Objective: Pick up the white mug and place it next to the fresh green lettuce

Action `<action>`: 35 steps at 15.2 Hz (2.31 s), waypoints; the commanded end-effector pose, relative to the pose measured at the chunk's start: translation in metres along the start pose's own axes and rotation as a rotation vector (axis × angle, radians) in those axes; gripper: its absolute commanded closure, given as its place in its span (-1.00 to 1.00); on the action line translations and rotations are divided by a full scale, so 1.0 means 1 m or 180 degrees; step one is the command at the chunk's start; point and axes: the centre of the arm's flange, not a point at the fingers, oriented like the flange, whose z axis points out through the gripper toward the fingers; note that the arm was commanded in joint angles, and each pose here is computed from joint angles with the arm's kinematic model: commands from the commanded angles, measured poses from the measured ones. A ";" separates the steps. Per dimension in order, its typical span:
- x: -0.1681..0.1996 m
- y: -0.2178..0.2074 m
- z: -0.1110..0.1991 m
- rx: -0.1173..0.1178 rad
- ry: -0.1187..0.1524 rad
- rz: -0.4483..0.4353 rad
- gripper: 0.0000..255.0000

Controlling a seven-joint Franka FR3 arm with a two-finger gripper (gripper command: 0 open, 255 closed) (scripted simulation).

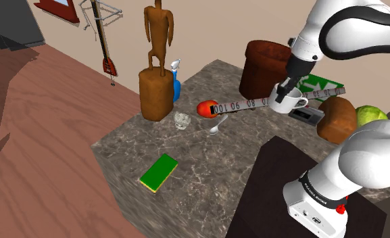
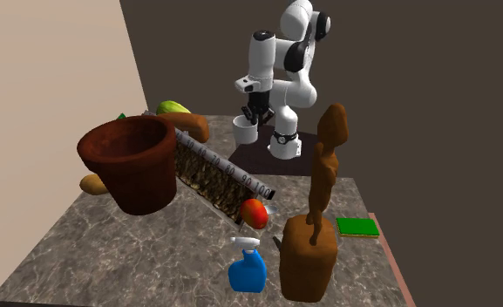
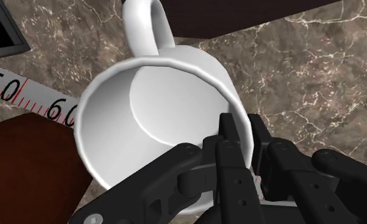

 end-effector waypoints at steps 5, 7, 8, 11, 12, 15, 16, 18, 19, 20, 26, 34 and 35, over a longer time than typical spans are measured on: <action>-0.054 0.057 0.003 -0.0001 -0.0001 -0.0006 1.00; -0.072 0.076 0.004 -0.0001 -0.0001 -0.0006 1.00; -0.081 0.085 0.005 -0.0001 -0.0001 -0.0006 1.00; -0.108 0.114 0.006 -0.0001 -0.0001 -0.0006 1.00; -0.117 0.124 0.007 -0.0001 -0.0001 -0.0006 1.00; -0.144 0.153 0.009 -0.0001 -0.0001 -0.0006 1.00; -0.153 0.162 0.009 -0.0001 -0.0001 -0.0006 1.00; -0.171 0.181 0.011 -0.0001 -0.0001 -0.0006 1.00; -0.180 0.191 0.011 -0.0001 -0.0001 -0.0006 1.00; -0.189 0.201 0.012 -0.0001 -0.0001 -0.0006 1.00; -0.244 0.258 0.015 -0.0001 -0.0001 -0.0006 1.00; -0.316 0.335 0.020 -0.0001 -0.0001 -0.0006 1.00; -0.325 0.344 0.021 -0.0001 -0.0001 -0.0006 1.00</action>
